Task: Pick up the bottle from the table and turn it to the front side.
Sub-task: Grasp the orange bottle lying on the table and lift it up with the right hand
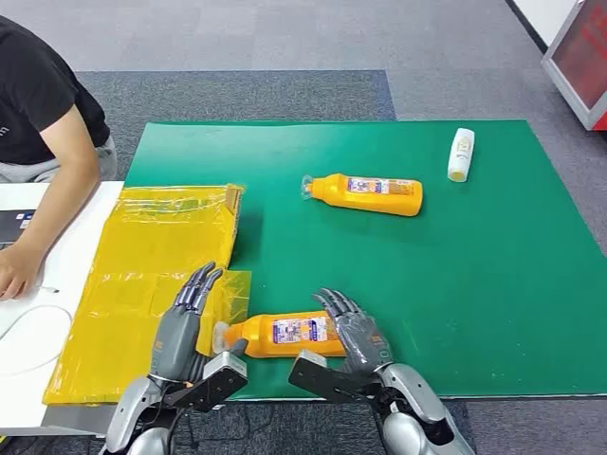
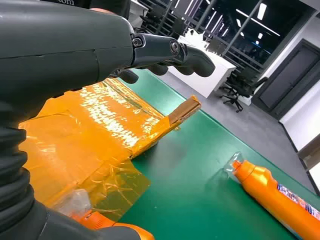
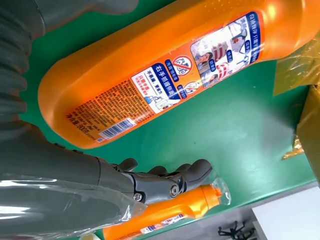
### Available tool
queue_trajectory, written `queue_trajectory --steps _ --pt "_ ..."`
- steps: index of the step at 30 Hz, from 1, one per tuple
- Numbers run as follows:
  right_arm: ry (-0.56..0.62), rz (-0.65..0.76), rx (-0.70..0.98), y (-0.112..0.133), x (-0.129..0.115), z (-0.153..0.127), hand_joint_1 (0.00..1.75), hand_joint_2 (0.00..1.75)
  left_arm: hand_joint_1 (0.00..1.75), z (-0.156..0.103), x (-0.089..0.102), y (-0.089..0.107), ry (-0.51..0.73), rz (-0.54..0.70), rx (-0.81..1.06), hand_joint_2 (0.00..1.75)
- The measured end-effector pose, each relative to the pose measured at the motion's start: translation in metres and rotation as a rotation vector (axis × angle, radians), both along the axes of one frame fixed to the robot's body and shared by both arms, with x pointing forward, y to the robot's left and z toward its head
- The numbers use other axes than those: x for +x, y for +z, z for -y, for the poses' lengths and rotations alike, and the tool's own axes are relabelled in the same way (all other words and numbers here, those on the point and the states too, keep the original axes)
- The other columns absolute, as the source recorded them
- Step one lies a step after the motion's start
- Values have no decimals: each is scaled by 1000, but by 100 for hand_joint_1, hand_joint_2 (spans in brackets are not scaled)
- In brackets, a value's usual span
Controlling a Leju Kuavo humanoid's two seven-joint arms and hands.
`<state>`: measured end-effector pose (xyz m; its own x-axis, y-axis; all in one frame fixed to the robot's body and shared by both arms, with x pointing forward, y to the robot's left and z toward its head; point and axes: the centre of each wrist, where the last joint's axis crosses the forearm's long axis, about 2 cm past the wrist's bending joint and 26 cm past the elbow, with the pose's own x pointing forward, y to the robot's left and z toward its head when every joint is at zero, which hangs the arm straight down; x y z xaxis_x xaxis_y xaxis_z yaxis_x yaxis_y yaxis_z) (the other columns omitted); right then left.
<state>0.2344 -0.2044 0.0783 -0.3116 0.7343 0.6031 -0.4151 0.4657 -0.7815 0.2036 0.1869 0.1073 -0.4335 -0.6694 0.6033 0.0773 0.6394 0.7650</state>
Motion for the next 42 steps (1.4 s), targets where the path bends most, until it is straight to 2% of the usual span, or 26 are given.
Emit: queue_trajectory --steps 12,17,22,25,26,29,32,37,42 --pt "45 -50 -49 9 20 -10 0 175 0 1 0 -3 -6 -8 5 175" --pt "57 -70 -174 12 32 -15 0 175 0 4 4 -1 -16 -1 4 175" --pt "78 -135 -294 4 36 -10 0 175 0 6 7 1 -20 6 1 175" --pt "87 -156 -326 2 40 -7 40 175 0 6 9 1 -21 5 -2 175" --pt "88 -158 -335 2 41 -6 79 175 0 6 10 1 -21 5 -2 175" --pt "86 -158 -361 1 42 -4 165 175 0 6 10 1 -19 5 -2 175" --pt "87 -155 -383 0 44 -2 175 175 0 6 11 1 -17 7 -4 175" --pt "83 -140 -375 -1 44 1 175 175 0 6 11 1 -10 12 -7 175" --pt "65 -141 -157 -7 37 9 175 175 0 4 10 1 14 76 -110 175"
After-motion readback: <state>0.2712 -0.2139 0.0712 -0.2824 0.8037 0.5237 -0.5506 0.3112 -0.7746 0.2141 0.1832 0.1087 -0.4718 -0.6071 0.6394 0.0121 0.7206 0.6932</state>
